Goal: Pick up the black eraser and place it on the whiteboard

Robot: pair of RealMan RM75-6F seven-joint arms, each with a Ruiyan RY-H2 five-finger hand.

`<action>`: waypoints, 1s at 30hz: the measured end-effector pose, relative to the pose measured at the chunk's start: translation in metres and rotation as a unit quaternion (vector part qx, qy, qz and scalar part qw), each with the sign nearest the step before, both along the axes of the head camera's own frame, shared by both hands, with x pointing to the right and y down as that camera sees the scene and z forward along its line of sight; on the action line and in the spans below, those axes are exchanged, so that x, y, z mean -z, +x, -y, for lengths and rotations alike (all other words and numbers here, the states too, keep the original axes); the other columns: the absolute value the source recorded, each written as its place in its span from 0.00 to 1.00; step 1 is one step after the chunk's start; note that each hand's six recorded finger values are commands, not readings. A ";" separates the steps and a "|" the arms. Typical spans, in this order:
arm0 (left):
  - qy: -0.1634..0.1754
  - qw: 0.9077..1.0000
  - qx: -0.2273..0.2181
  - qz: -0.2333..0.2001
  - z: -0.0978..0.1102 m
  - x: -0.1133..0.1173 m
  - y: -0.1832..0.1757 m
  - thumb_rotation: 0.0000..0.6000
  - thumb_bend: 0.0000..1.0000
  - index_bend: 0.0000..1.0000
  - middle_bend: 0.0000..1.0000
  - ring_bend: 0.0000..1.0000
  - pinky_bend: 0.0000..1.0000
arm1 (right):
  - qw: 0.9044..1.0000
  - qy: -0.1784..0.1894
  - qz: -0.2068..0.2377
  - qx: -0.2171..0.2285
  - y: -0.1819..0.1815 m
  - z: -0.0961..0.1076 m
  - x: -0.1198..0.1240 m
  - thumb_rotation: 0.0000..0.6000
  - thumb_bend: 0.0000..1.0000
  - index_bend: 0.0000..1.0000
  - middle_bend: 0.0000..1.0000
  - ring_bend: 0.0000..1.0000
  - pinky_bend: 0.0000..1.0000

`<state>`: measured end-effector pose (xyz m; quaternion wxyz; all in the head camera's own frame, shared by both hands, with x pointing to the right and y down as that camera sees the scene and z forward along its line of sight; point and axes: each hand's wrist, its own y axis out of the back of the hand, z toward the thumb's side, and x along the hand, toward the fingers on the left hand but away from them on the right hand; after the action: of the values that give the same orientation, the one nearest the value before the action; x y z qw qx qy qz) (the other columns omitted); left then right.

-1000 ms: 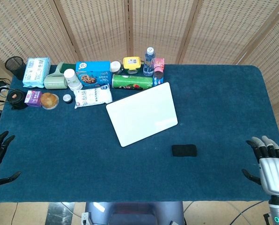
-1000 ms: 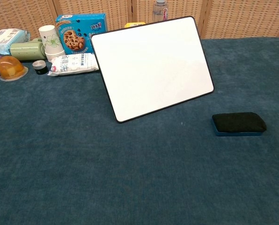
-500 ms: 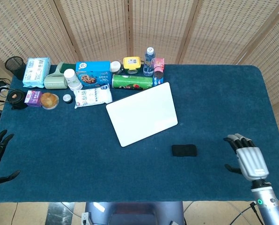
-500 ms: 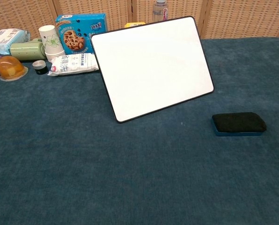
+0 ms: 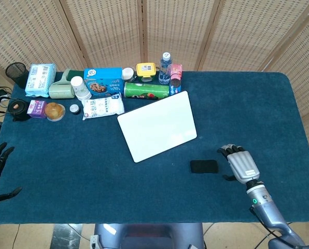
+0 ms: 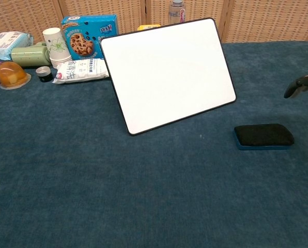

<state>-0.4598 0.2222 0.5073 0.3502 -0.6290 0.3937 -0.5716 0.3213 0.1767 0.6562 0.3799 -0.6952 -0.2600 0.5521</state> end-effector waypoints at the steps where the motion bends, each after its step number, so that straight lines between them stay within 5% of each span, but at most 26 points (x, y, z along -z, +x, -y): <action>1: 0.000 1.000 0.000 0.000 0.000 0.000 0.000 1.00 0.08 0.00 0.00 0.00 0.07 | 1.000 -0.001 0.000 0.001 -0.003 -0.001 -0.001 1.00 0.00 0.26 0.27 0.23 0.31; 22: 0.001 1.000 0.004 -0.007 0.002 0.003 -0.005 1.00 0.08 0.00 0.00 0.00 0.07 | 0.999 -0.029 -0.010 0.018 -0.041 -0.010 -0.040 1.00 0.01 0.34 0.36 0.33 0.41; 30: 0.000 1.000 0.007 -0.006 0.002 0.003 -0.007 1.00 0.08 0.00 0.00 0.00 0.07 | 1.000 -0.009 -0.007 0.021 -0.053 -0.004 -0.049 1.00 0.18 0.43 0.51 0.48 0.53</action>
<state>-0.4669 0.2198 0.5045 0.3444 -0.6295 0.4000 -0.5702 0.2680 0.1808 0.7050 0.3870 -0.6997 -0.2379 0.5513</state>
